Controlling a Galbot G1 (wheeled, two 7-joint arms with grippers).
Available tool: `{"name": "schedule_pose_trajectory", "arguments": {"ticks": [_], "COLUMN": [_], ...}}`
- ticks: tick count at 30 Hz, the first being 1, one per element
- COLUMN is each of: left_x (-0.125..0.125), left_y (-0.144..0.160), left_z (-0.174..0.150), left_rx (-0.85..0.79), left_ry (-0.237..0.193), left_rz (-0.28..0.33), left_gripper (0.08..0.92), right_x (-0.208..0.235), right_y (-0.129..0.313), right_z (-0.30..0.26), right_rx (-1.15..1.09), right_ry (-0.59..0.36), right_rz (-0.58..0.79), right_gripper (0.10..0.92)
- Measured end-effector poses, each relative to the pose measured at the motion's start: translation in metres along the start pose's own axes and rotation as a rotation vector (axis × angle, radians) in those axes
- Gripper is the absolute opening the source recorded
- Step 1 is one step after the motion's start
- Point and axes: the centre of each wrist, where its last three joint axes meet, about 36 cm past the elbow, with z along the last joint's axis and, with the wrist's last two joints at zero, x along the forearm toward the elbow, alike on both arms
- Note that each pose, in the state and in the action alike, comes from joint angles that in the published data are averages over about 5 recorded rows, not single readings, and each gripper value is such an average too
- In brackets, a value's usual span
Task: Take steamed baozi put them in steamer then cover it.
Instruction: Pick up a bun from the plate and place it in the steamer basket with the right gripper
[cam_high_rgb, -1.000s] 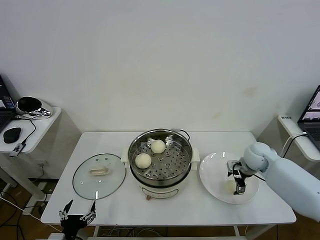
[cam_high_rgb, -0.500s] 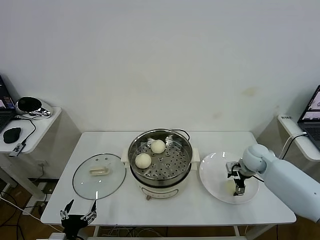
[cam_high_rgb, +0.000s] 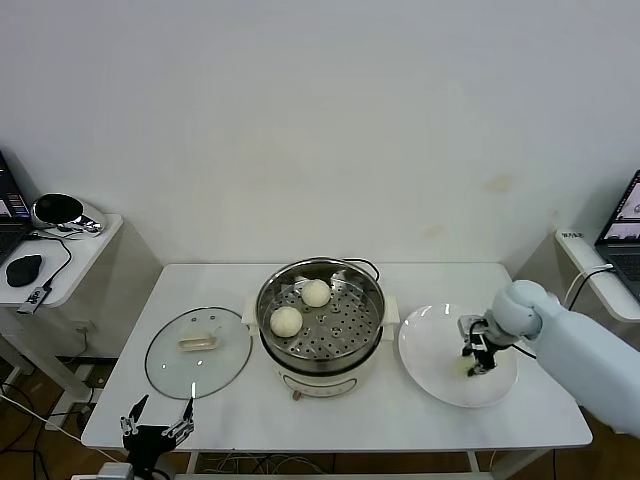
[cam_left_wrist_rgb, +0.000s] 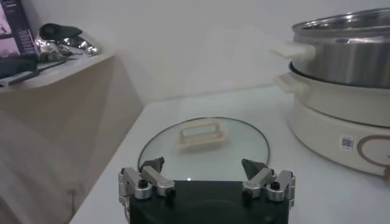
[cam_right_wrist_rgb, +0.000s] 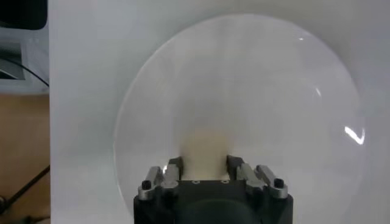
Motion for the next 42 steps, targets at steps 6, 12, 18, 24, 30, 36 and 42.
{"name": "schedule_pose_trajectory", "arguments": {"ticks": [6,12,18,24,30,36,42], "left_x": [-0.001,0.001,0.004,0.006,0.006,0.006,0.005], "left_y": [0.0,0.003,0.006,0.009,0.011,0.013,0.014], "left_z": [-0.005,-0.01,-0.016,-0.019,-0.022,-0.024,-0.026], "left_rx": [0.0,-0.005,-0.001,0.001,0.005,0.014,0.019], "left_ry": [-0.017,-0.039,-0.061,-0.073,-0.085,-0.096,-0.103], "left_rz": [-0.009,-0.029,-0.046,-0.062,-0.076,-0.087,-0.092], "left_gripper": [0.823,0.823,0.823,0.823,0.823,0.823,0.823], "right_x": [0.05,0.114,0.173,0.206,0.214,0.207,0.187], "right_y": [-0.031,-0.074,-0.111,-0.126,-0.128,-0.122,-0.112], "right_z": [-0.019,-0.054,-0.099,-0.161,-0.219,-0.269,-0.299], "right_rx": [0.045,0.154,0.347,0.562,0.765,0.955,1.112], "right_ry": [-0.041,-0.132,-0.225,-0.276,-0.297,-0.293,-0.247], "right_rz": [0.042,0.067,0.088,0.091,0.072,0.044,0.023], "right_gripper": [0.438,0.519,0.5,0.4,0.39,0.391,0.39]}}
